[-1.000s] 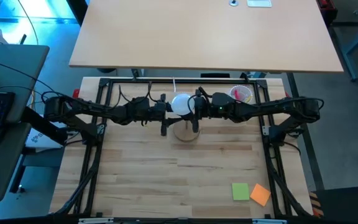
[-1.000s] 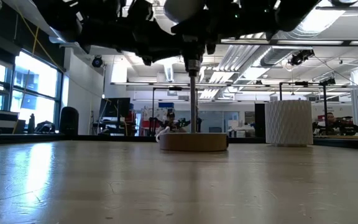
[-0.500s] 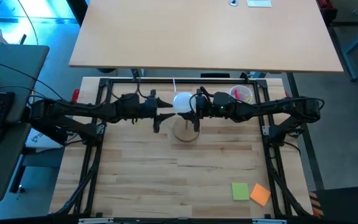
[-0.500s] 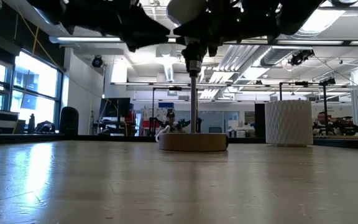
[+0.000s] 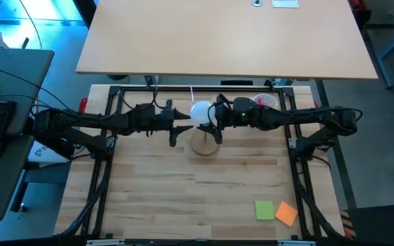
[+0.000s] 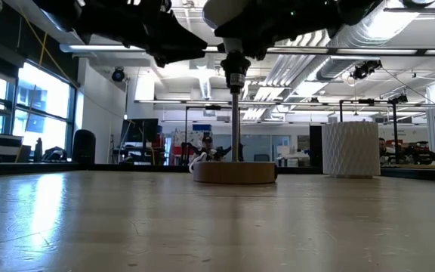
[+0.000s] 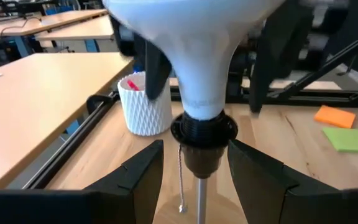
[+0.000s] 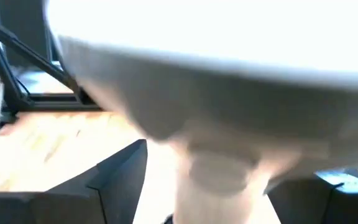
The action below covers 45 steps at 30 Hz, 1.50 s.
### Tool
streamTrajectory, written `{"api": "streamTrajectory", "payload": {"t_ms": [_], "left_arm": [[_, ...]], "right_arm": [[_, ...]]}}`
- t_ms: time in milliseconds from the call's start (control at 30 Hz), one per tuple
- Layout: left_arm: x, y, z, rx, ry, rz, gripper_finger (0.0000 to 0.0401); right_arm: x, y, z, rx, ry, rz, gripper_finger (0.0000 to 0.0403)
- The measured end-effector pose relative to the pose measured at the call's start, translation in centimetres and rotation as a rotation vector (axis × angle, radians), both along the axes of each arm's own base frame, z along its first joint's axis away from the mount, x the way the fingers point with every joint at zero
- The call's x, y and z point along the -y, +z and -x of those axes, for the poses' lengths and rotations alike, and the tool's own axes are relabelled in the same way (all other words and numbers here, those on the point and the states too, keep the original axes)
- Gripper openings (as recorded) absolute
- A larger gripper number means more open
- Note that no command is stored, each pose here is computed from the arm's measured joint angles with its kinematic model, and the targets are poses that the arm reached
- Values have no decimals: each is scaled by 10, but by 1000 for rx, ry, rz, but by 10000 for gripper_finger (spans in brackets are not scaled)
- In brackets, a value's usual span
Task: Screw lightbulb
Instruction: Insert the white lightbulb into the desk lamp
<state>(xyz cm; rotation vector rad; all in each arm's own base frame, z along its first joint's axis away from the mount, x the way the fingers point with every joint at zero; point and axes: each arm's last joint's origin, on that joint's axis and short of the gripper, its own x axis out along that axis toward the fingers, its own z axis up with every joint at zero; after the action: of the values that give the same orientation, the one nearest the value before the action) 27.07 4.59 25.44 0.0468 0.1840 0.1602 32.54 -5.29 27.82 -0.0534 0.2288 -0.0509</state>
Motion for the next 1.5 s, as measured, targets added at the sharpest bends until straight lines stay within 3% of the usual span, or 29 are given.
{"api": "streamTrajectory", "payload": {"t_ms": [233,500,700,833,933,1033,1167,1233,1333,1500], "left_arm": [[0,-1,0,-18,3,2,174],[-1,-4,1,-46,40,-2,174],[-2,-5,2,-60,91,-4,174],[-3,-6,2,-72,125,-7,174],[-3,-6,2,-66,126,-9,174],[-2,-5,2,-67,121,-24,174],[4,-2,6,-79,110,-36,174],[5,3,14,-93,146,-45,174],[7,16,24,-55,193,-62,174],[9,36,26,116,124,-90,174]], "right_arm": [[-3,16,22,-72,-102,50,291],[-6,25,46,-167,-153,3,291],[-18,16,58,-323,-306,22,291],[-23,8,61,-380,-325,11,291],[-26,-14,62,-375,-328,3,291],[-22,-49,68,-317,-304,-44,291],[-15,-74,77,-109,-209,-163,291],[-14,-72,78,-7,-162,-167,291],[-12,-60,77,128,-120,-90,291],[-10,-29,65,212,-34,-95,291]]}}
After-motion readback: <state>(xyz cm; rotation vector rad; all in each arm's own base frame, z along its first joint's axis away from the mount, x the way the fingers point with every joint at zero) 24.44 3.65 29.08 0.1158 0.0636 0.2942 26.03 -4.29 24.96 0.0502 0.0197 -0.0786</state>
